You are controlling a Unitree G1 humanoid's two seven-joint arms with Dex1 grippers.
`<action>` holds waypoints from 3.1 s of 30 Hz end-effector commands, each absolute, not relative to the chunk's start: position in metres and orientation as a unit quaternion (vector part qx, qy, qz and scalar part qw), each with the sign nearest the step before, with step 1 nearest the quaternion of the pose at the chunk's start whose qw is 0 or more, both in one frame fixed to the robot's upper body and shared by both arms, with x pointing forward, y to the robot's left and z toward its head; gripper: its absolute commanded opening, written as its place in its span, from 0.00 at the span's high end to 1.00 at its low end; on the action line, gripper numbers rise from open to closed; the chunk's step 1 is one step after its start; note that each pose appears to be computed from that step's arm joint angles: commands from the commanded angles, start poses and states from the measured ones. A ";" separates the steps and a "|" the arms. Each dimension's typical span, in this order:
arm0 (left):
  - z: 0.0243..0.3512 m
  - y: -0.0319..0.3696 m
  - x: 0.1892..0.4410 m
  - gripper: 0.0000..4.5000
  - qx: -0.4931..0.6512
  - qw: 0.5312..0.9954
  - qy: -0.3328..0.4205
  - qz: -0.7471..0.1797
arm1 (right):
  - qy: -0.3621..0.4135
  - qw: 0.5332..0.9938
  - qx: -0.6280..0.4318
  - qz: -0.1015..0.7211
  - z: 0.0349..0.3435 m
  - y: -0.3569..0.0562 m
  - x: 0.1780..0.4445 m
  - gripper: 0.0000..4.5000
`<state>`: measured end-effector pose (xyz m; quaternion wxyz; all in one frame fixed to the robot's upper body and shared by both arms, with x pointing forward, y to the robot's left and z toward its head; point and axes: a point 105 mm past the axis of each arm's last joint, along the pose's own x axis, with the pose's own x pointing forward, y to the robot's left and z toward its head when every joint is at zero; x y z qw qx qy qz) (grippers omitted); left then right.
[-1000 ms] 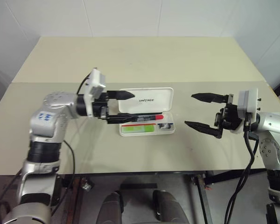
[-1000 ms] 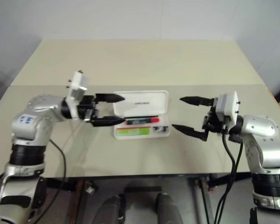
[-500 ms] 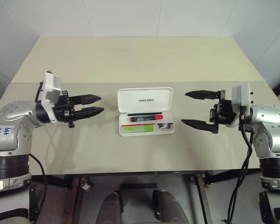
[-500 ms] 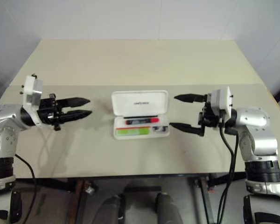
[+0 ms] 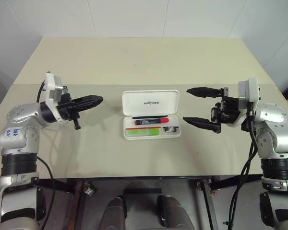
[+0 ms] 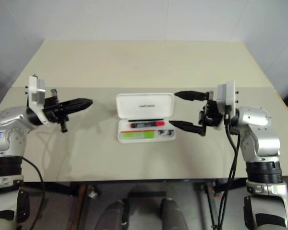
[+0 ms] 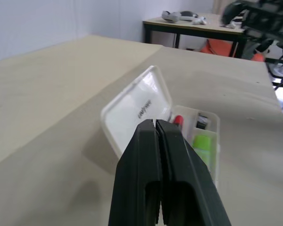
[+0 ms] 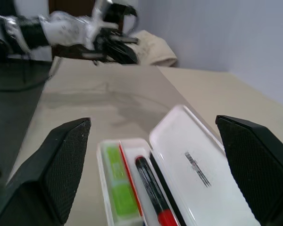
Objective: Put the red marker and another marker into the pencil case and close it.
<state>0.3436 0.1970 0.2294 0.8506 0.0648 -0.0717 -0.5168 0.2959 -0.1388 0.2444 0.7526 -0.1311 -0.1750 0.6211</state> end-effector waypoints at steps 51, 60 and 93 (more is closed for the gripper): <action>0.107 0.073 0.341 0.99 0.205 0.748 0.054 -0.629 | -0.161 0.790 -0.137 0.576 0.235 -0.152 0.286 0.00; 0.159 0.071 0.333 0.99 0.079 0.771 0.014 -0.632 | -0.158 0.793 -0.127 0.575 0.228 -0.149 0.284 0.00; 0.211 0.227 0.296 0.00 0.137 0.891 -0.107 -0.419 | -0.152 0.804 -0.155 0.553 0.211 -0.172 0.308 0.00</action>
